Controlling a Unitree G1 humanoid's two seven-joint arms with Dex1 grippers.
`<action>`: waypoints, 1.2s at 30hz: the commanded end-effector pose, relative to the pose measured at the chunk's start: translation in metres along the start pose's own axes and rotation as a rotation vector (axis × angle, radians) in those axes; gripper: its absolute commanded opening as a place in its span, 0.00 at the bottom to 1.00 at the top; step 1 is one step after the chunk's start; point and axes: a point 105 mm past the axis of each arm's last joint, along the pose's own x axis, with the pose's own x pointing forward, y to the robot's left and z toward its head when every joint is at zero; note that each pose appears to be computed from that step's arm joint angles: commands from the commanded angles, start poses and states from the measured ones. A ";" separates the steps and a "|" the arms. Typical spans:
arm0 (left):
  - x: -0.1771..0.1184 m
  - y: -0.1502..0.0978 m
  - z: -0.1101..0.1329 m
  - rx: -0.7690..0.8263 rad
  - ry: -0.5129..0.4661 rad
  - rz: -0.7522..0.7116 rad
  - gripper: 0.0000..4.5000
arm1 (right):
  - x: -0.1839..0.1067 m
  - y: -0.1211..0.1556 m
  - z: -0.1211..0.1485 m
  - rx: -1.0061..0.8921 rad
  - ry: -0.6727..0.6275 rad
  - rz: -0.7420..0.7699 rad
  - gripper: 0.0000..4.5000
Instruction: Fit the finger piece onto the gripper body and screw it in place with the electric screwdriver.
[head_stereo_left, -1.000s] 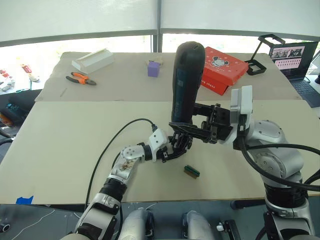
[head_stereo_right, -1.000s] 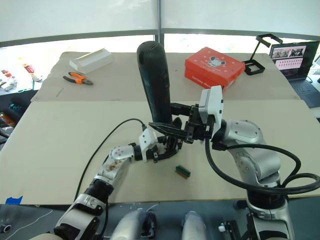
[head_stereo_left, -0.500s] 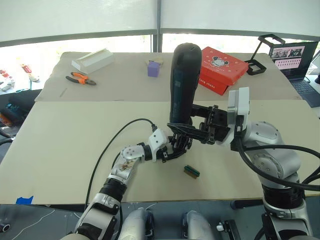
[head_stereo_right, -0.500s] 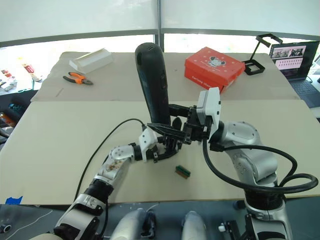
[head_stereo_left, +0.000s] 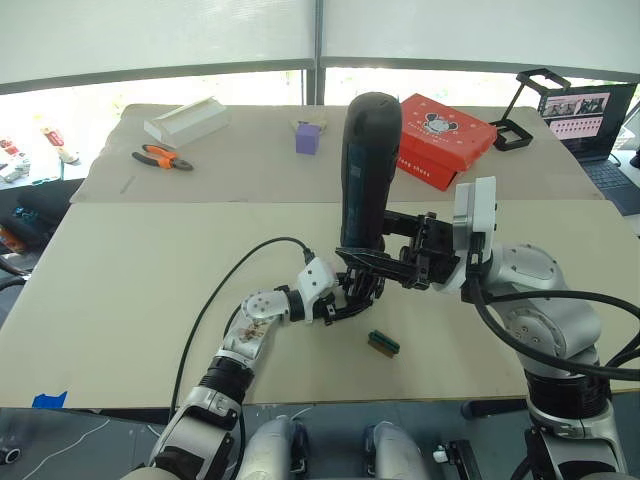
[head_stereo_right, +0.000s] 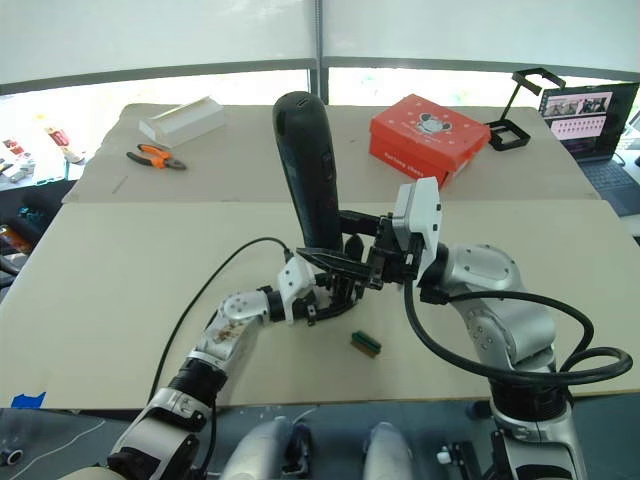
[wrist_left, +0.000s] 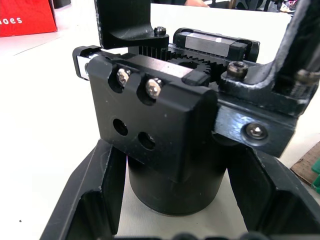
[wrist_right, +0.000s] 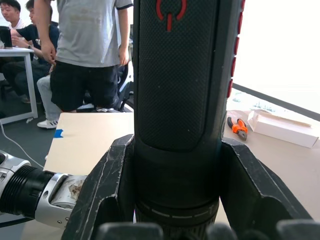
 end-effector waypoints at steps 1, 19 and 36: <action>0.003 -0.008 -0.009 -0.019 0.030 -0.023 0.54 | -0.006 -0.003 -0.008 0.013 0.031 -0.031 0.43; 0.001 -0.009 -0.010 -0.031 0.033 -0.023 0.54 | -0.002 0.001 -0.052 0.137 0.109 -0.088 0.43; 0.000 -0.009 -0.012 -0.038 0.046 -0.031 0.54 | 0.005 0.014 -0.067 0.138 0.137 -0.072 0.43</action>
